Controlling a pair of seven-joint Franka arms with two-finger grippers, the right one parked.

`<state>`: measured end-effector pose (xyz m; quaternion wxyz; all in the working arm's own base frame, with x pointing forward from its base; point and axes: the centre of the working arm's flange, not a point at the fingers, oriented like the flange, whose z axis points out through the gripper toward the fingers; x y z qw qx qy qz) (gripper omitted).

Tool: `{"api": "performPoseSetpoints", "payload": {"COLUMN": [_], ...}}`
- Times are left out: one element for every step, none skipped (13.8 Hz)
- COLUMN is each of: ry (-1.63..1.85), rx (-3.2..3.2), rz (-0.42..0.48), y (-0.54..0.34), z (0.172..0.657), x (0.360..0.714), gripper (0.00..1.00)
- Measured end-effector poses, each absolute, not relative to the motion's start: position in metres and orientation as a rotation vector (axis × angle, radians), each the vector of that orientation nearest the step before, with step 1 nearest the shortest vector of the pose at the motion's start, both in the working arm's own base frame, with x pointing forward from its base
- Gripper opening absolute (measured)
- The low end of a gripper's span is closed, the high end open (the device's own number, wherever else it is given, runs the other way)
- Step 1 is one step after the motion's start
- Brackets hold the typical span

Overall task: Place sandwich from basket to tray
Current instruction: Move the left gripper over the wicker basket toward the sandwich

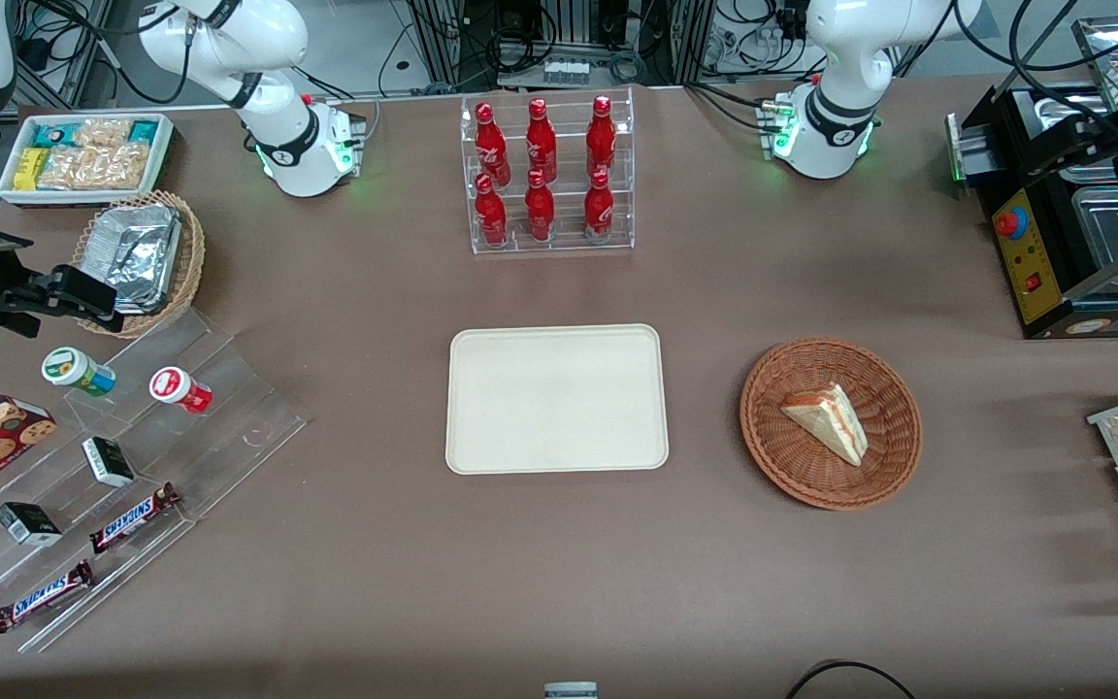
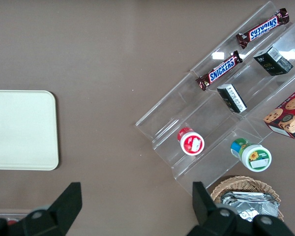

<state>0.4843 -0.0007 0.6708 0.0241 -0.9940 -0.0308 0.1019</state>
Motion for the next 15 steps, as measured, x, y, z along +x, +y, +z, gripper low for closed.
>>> {"api": "performPoseSetpoints", "payload": {"ry": [-0.088, -0.081, -0.077, -0.075, -0.075, -0.084, -0.132, -0.216, -0.293, -0.361, -0.449, -0.552, -0.658, -0.762, -0.848], "rx": [-3.076, -3.077, -3.077, -3.076, -3.077, -3.076, -3.067, -3.053, -3.042, -3.033, -3.023, -3.008, -2.991, -2.969, -2.949], "rz": [0.317, 0.317, 0.321, 0.326, 0.326, 0.334, 0.364, 0.389, 0.391, 0.378, 0.347, 0.307, 0.259, 0.215, 0.183], "y": [-0.002, -0.003, -0.005, -0.005, -0.005, -0.004, -0.003, -0.003, -0.003, -0.004, -0.006, -0.012, -0.021, -0.034, -0.046], "z": [0.669, 0.667, 0.665, 0.661, 0.655, 0.643, 0.627, 0.606, 0.581, 0.557, 0.533, 0.508, 0.484, 0.463, 0.445], "x": [0.486, 0.488, 0.489, 0.492, 0.498, 0.506, 0.516, 0.529, 0.546, 0.560, 0.571, 0.579, 0.584, 0.586, 0.586], "gripper": [1.00, 1.00, 1.00, 1.00, 1.00, 1.00, 1.00, 1.00, 1.00, 1.00, 1.00, 1.00, 1.00, 1.00, 1.00]}}
